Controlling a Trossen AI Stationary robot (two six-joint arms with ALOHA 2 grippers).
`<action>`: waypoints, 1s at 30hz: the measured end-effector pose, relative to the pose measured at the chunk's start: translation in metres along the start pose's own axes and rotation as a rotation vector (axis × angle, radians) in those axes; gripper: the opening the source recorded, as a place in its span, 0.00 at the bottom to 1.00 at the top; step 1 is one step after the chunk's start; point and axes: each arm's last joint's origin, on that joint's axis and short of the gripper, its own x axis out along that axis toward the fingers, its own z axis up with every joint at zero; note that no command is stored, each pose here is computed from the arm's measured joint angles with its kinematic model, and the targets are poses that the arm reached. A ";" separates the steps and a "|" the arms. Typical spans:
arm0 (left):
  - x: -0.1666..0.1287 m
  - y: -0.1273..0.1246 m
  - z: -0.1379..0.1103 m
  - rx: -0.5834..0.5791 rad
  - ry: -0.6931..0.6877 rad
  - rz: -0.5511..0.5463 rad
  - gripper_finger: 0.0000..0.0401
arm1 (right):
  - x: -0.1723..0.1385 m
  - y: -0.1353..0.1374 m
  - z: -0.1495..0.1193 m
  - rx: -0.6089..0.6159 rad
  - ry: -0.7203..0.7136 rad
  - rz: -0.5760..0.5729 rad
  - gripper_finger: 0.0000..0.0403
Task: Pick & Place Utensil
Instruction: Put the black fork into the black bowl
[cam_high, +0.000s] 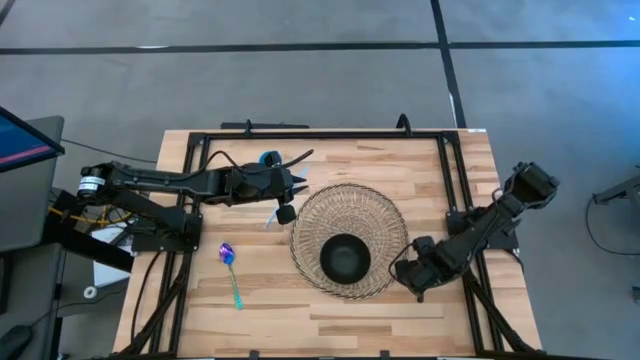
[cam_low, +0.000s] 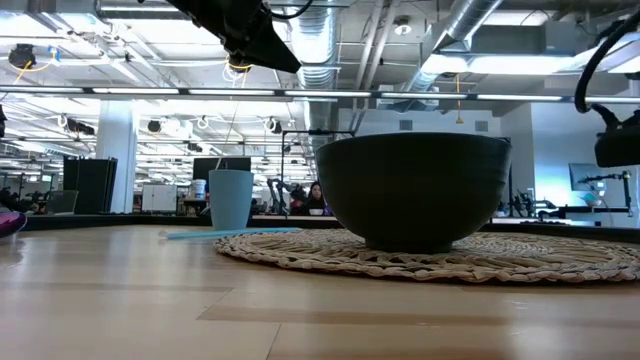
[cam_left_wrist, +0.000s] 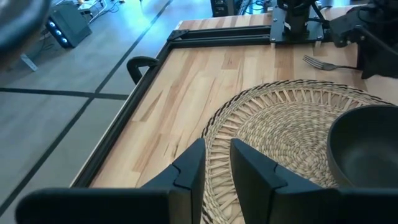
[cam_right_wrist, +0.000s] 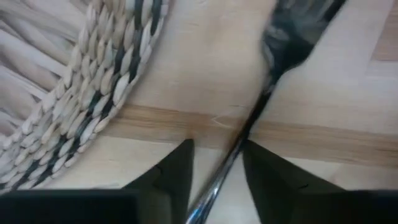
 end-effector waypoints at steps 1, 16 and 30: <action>0.000 0.000 0.000 -0.001 0.000 0.000 0.19 | -0.001 0.000 0.000 0.000 0.004 0.008 0.26; 0.000 0.000 0.000 -0.001 0.002 0.000 0.19 | -0.013 0.000 0.002 -0.104 -0.027 0.051 0.01; 0.000 0.000 0.000 -0.002 0.003 -0.001 0.19 | -0.100 0.041 -0.001 -0.207 0.061 0.295 0.01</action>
